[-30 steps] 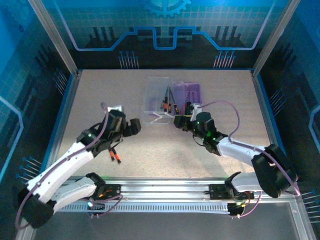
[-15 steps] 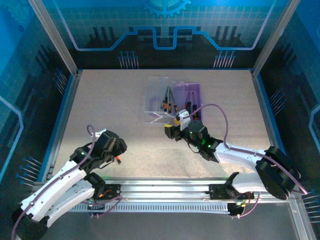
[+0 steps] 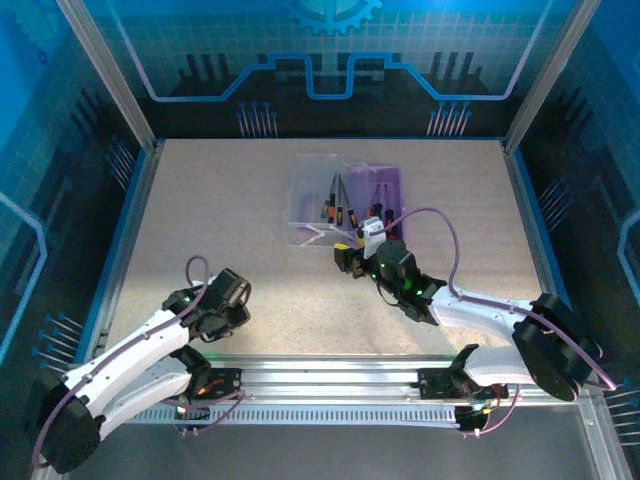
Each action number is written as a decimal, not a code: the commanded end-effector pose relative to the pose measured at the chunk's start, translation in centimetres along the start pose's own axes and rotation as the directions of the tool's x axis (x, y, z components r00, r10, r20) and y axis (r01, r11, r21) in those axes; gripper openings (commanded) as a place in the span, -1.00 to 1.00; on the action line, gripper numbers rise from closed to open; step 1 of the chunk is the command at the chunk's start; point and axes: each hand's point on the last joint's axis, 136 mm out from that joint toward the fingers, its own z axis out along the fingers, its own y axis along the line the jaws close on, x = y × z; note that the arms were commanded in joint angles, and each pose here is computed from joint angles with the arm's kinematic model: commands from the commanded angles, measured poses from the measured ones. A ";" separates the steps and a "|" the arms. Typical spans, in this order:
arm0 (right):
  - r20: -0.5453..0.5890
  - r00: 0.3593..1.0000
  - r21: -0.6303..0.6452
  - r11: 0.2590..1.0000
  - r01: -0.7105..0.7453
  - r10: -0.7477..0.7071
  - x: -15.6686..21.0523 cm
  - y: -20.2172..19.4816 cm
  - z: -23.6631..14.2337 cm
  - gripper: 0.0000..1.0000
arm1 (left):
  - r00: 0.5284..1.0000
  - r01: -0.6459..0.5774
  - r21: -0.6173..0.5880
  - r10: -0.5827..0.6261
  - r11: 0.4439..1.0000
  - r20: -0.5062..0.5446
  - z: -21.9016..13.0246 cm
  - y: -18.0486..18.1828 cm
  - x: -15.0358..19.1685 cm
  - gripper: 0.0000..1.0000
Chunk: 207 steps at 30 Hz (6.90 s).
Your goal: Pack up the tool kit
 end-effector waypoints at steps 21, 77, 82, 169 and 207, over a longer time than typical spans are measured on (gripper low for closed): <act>-0.030 0.999 0.036 0.999 -0.017 0.018 0.9 -0.6 0.4 0.22 | 0.998 -0.045 -0.067 0.041 0.997 -0.051 1.5 0.0 0.8 -0.27; -0.041 0.998 0.047 0.998 -0.036 0.038 1.2 -0.9 0.4 0.23 | 0.908 -0.417 0.000 0.416 0.909 -0.047 1.3 -7.8 -0.5 -0.94; -0.045 0.998 0.048 0.998 -0.040 0.042 1.3 -0.9 0.5 0.22 | 0.905 -0.424 0.013 0.424 0.905 -0.008 -0.1 -7.8 -1.2 -0.94; 0.074 0.925 0.268 0.886 -0.379 0.373 2.4 -10.1 -2.3 0.35 | 0.740 -0.671 0.072 0.658 0.738 0.141 -2.7 -32.2 -12.4 -0.35; -0.082 0.973 -0.027 0.975 -0.220 0.218 2.2 -0.8 0.4 0.35 | 0.949 0.036 0.014 -0.039 0.999 0.313 -4.4 0.8 -7.1 0.72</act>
